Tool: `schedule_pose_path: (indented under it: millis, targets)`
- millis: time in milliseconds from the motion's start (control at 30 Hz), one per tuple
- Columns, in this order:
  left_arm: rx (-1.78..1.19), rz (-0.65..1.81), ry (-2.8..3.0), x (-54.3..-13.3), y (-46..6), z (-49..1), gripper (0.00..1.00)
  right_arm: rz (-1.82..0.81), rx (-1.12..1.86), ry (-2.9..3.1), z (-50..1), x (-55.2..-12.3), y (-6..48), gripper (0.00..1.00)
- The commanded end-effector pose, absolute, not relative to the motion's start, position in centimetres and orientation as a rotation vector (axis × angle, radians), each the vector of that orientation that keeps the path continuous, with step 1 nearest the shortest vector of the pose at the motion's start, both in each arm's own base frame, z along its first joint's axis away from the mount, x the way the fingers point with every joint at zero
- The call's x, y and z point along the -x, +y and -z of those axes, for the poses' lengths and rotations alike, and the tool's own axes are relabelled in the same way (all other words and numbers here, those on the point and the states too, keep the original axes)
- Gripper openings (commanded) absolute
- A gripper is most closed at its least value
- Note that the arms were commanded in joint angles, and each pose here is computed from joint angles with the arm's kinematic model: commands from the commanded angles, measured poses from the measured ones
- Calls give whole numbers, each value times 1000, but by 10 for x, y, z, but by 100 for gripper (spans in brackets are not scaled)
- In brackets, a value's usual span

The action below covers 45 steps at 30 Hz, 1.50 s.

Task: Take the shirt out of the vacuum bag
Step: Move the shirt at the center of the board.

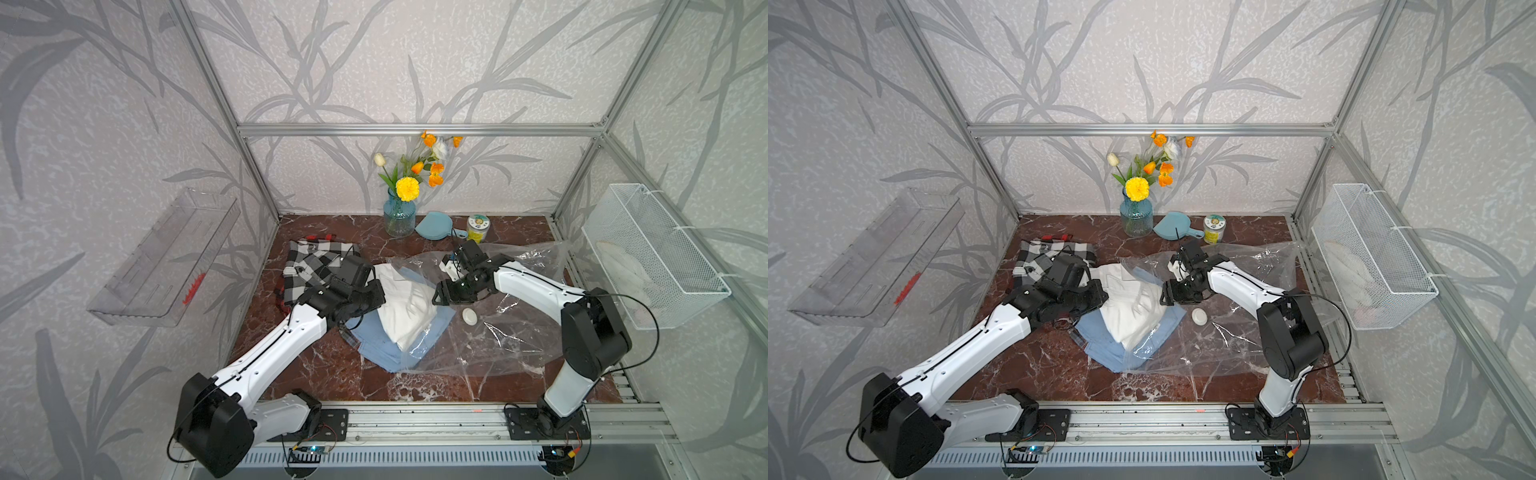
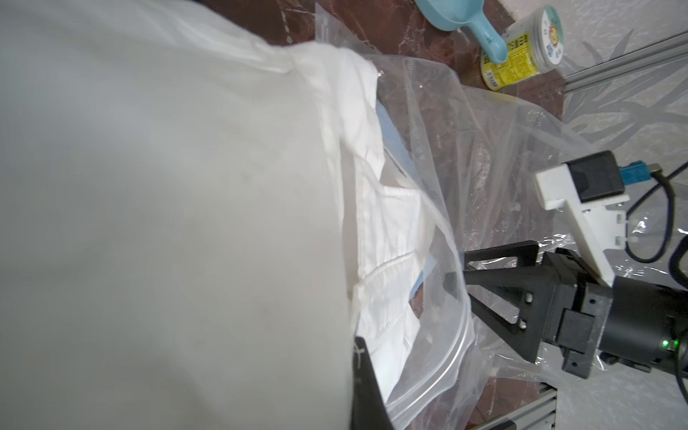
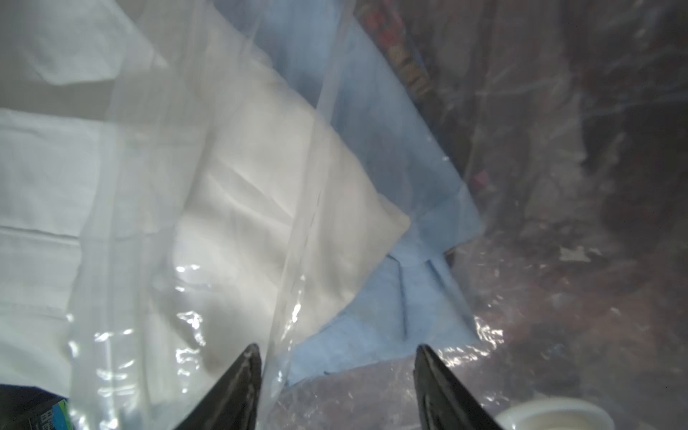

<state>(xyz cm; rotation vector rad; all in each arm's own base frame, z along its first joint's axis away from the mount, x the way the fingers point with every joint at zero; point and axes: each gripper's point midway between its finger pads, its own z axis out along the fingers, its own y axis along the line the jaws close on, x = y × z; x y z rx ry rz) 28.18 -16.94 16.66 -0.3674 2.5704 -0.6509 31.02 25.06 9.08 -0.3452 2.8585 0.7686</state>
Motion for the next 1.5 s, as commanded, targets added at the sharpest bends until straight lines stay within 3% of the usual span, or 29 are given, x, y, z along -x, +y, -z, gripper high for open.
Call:
schedule_pose_path:
  millis: [0,367,733,933,1100,1467]
  targets:
    - [253,632,2686,-261,-166,-150,0,-763,350,2861,-87,-311,252,65]
    - [220,478,2746,-258,-144,-134,0,-725,366,2875,-83,-311,248,65]
    - [176,269,2799,-243,-91,-165,0,-695,391,2873,-84,-313,245,65]
    - [309,167,2862,-232,-64,-137,0,-698,391,2877,-82,-314,247,65]
    - [329,168,2846,-247,-64,-131,0,-698,403,2870,-87,-317,249,65]
    - [81,103,2744,-291,-66,-195,0,-686,395,2880,-82,-320,244,65]
